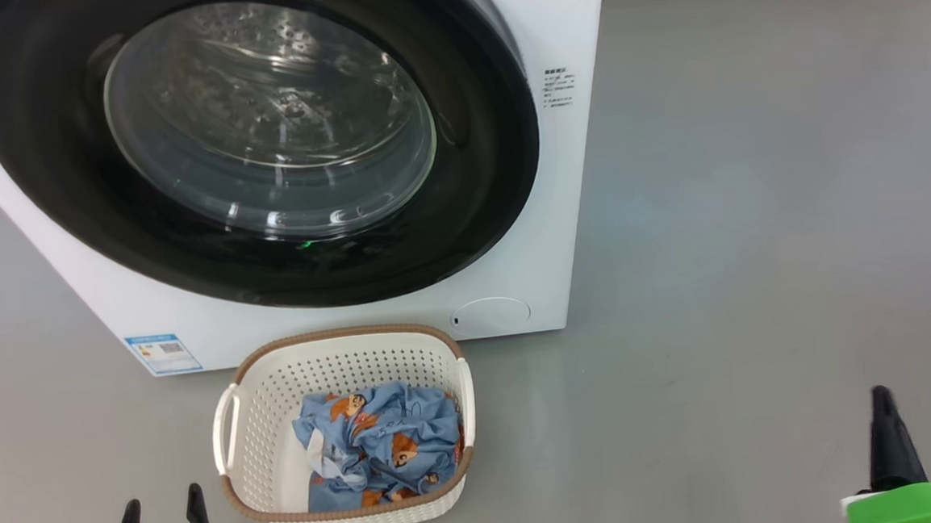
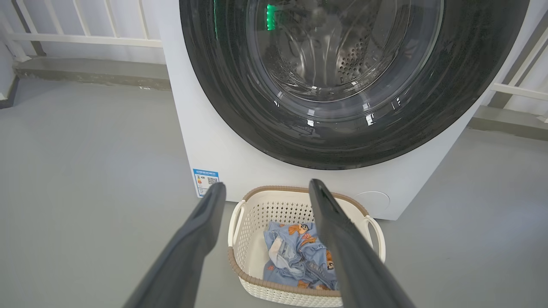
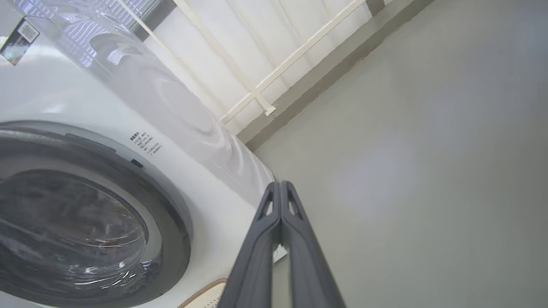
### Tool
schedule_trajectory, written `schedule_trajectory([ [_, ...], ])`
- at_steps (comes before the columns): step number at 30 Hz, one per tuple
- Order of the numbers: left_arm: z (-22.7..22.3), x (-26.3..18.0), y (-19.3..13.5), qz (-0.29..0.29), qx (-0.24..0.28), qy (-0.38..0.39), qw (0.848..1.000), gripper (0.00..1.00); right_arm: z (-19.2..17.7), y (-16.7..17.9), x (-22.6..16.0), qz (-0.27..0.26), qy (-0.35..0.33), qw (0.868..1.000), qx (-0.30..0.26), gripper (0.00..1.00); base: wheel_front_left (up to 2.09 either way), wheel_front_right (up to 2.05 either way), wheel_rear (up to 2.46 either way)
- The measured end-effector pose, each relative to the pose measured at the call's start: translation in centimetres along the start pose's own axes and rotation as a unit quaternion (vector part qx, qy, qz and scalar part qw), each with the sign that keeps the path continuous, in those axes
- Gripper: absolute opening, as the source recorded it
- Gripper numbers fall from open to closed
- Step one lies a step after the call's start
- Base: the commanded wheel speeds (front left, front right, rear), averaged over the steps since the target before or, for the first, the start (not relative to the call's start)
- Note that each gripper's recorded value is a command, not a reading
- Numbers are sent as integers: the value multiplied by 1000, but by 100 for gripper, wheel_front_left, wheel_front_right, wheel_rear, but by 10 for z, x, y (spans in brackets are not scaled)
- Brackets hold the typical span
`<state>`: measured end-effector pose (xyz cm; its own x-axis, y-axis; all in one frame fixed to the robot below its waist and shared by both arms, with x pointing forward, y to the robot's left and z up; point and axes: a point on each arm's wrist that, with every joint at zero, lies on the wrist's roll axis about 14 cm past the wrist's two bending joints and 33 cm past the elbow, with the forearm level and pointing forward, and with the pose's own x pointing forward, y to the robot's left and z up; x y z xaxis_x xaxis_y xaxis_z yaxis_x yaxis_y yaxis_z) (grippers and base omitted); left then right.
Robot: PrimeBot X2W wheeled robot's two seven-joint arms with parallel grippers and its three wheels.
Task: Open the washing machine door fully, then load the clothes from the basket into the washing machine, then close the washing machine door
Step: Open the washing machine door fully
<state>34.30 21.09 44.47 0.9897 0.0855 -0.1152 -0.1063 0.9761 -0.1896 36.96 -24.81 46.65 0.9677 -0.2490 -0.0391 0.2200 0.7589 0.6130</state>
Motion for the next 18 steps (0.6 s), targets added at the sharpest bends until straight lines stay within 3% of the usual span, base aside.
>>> schedule_trajectory([
  [9, -8, 2, 5, 7, 4, 13, 1000, 100, -3, -33, 22, -87, -23, 985, 149, 0, 0, 0, 0],
  [18, -12, 20, 2, 2, 9, 21, 1000, 100, 16, -32, 75, -86, -41, 948, 305, 0, 0, 0, 0],
])
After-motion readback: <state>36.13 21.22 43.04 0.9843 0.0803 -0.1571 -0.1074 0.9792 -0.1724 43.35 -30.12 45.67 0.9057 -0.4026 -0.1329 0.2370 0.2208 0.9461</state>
